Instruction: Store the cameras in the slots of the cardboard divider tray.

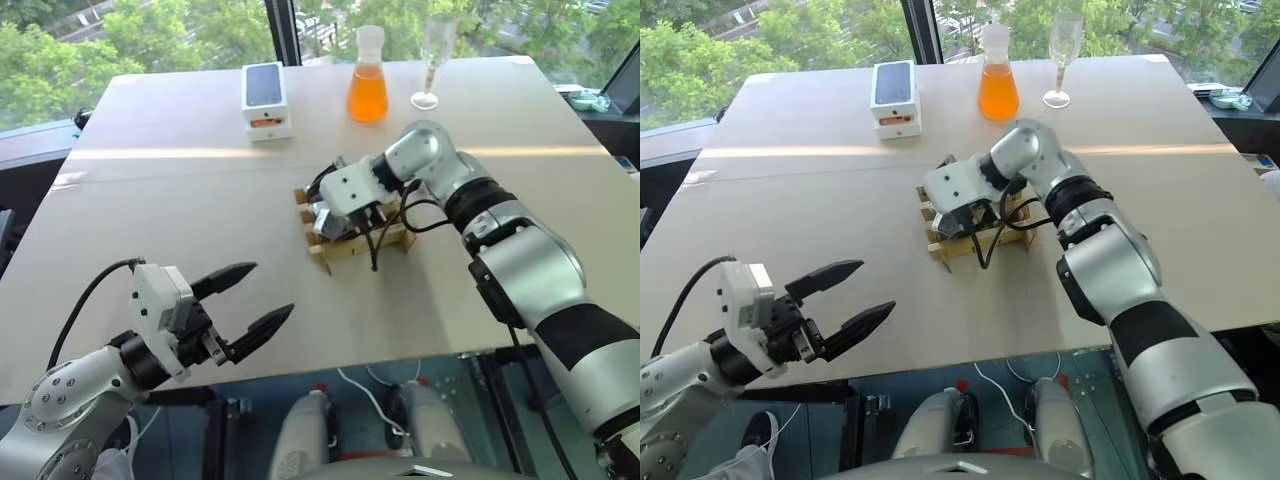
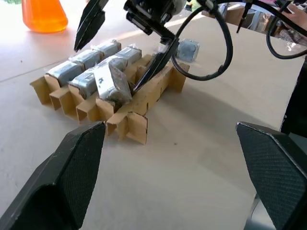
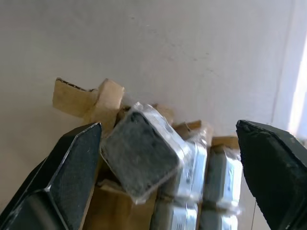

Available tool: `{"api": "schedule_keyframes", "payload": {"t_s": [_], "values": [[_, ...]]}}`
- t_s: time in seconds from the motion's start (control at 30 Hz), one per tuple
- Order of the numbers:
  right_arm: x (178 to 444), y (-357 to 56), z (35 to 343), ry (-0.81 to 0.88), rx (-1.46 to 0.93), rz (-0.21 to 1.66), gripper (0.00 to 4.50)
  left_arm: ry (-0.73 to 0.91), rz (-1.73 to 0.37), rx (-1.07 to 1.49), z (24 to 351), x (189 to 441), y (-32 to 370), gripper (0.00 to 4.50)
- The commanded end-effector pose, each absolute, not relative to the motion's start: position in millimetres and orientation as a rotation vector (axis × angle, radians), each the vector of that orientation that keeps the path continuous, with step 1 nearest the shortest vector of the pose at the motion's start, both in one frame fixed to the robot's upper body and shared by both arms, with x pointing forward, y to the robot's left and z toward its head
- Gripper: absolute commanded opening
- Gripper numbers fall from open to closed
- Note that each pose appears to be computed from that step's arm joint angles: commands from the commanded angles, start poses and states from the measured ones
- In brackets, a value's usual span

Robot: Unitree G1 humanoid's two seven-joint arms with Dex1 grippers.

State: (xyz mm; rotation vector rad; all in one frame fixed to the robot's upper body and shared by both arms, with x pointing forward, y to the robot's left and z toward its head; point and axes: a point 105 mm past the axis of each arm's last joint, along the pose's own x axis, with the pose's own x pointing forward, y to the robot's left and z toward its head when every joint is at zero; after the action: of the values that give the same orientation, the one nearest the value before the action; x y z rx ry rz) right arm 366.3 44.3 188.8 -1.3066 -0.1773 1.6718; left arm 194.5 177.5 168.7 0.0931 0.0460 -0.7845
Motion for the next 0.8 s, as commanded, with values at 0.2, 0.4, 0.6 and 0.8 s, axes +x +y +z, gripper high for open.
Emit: {"api": "schedule_keyframes", "payload": {"t_s": [0.2, 0.4, 0.6, 0.8], "values": [[372, 54, 206, -0.135, -1.508, 1.603, 4.45, 0.004, -0.781, 0.125, 177, 191, 174, 4.5], [373, 37, 204, 0.04, -1.534, 1.651, 4.45, 0.002, -0.776, 0.122, 176, 192, 173, 4.5], [372, 34, 201, 0.128, -1.406, 1.675, 4.45, 0.001, -0.778, 0.127, 176, 193, 172, 4.5], [378, 31, 200, 0.163, -1.356, 1.626, 4.45, 0.011, -0.786, 0.139, 173, 194, 171, 4.5]]}}
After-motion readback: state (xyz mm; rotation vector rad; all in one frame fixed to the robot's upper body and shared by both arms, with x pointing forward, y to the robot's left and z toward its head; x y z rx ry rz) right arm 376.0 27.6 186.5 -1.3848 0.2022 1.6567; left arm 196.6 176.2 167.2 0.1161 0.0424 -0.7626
